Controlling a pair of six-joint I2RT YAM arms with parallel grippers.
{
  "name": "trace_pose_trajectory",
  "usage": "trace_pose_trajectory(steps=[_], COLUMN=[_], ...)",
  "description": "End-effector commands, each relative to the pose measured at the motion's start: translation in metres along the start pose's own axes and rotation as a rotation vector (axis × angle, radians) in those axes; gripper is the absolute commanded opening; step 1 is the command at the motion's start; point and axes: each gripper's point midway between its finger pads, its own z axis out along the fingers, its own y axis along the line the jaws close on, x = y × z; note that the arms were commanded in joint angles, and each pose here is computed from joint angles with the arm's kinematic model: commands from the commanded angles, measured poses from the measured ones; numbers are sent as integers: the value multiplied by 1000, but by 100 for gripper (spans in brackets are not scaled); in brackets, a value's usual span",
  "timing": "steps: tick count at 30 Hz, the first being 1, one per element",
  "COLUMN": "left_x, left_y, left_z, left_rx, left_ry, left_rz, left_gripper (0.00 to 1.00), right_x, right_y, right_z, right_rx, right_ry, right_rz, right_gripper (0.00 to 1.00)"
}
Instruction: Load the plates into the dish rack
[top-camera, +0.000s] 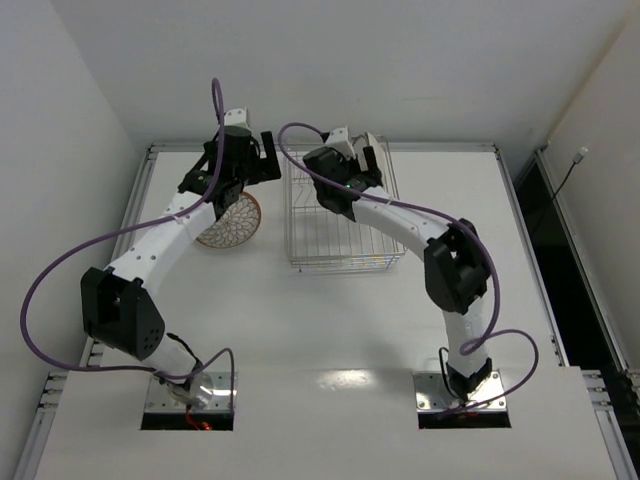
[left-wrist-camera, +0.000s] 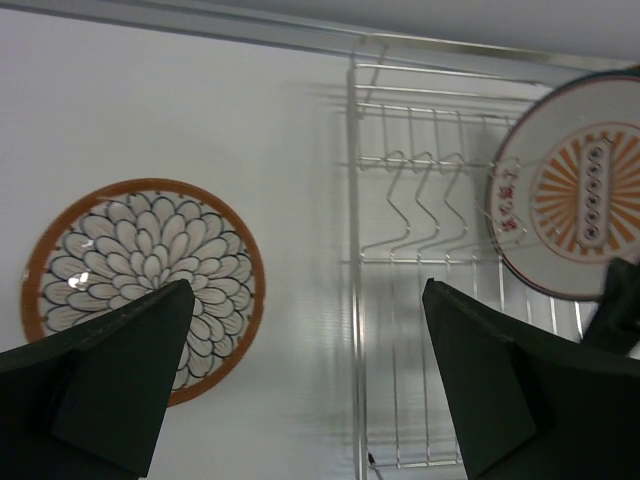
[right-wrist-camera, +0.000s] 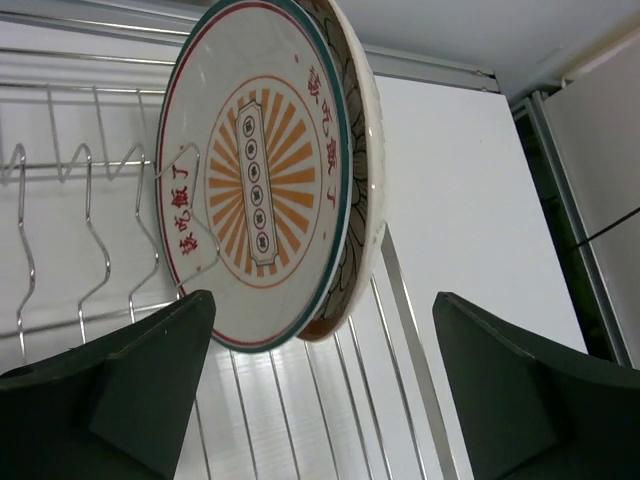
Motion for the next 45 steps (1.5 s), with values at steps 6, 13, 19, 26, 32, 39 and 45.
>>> trace_pose_trajectory(steps=[6,13,19,26,32,39,45], left_x=[-17,53,98,124,101,52,52], left_y=[29,15,32,52,42,1,-18], left_z=[4,60,89,101,93,57,50], left_rx=[-156,-93,-182,-283,-228,39,172], left_ry=[-71,167,310,372,269,92,67], left_rz=[29,107,169,205,158,163,191], left_gripper=[100,100,100,100,97,97,97], right_x=[-41,23,48,52,61,72,82], right_y=[-36,-89,-131,-154,-164,-164,-171], right_z=[-84,-138,-168,-179,-177,-174,-172], right_rx=[-359,-504,-548,-540,-511,-498,-466], right_ry=[-78,-21,-59,-70,-74,-49,-46], right_rz=[192,227,290,290,287,262,257], right_gripper=[93,99,99,99,99,99,99])
